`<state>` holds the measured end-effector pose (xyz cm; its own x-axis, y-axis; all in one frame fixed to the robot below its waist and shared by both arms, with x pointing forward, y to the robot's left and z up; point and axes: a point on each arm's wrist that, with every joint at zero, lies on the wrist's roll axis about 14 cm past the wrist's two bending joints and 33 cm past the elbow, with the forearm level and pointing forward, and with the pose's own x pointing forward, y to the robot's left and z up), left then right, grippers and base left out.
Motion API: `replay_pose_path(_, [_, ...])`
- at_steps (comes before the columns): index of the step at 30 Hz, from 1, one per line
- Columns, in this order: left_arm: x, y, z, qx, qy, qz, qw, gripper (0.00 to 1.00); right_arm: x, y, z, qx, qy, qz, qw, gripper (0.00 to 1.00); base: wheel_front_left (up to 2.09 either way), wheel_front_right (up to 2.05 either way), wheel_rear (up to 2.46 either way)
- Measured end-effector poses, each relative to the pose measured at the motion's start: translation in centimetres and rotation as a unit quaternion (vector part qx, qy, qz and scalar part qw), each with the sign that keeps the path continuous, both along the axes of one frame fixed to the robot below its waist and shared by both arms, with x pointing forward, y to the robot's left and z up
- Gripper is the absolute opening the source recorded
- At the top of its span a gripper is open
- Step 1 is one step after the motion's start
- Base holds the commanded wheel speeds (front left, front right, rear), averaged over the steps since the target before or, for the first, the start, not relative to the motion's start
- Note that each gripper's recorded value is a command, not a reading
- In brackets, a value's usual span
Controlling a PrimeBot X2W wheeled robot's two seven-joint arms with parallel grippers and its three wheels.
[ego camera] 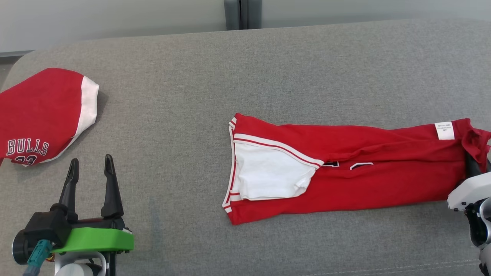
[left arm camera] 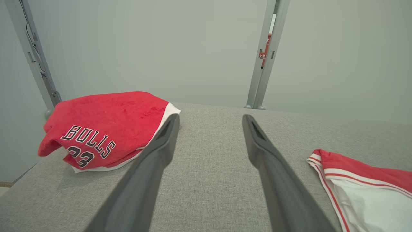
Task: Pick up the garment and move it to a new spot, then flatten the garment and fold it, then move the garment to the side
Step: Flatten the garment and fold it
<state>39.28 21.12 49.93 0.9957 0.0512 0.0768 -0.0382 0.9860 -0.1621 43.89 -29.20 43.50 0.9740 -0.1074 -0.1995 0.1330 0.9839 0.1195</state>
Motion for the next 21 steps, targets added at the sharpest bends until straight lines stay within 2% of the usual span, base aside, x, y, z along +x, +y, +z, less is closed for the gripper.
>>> replay_pose_path(4, [-0.2, -0.1, 0.1, 0.001, -0.002, -0.001, 1.0, 1.0, 0.4, 0.1, 1.2, -0.003, -0.015, 0.004, 1.0, 0.0, 0.0, 0.0, 0.0])
replay_pose_path(7, [-0.5, -0.1, 0.1, 0.002, 0.0, -0.001, 1.0, 1.0, 0.7, 1.7, 1.8, 0.008, -0.025, 0.02, 0.999, 0.0, 0.0, 0.0, 0.0])
replay_pose_path(14, [-1.0, -0.2, 0.7, 0.002, -0.008, -0.002, 1.0, 1.0, 1.5, 8.9, 3.9, 0.061, -0.062, 0.089, 0.992, 0.0, 0.0, 0.0, 0.0])
replay_pose_path(21, [-1.4, 0.0, 0.7, -0.001, -0.008, 0.001, 1.0, 1.0, 1.4, 17.4, 6.0, 0.11, -0.087, 0.178, 0.974, 0.0, 0.0, 0.0, 0.0])
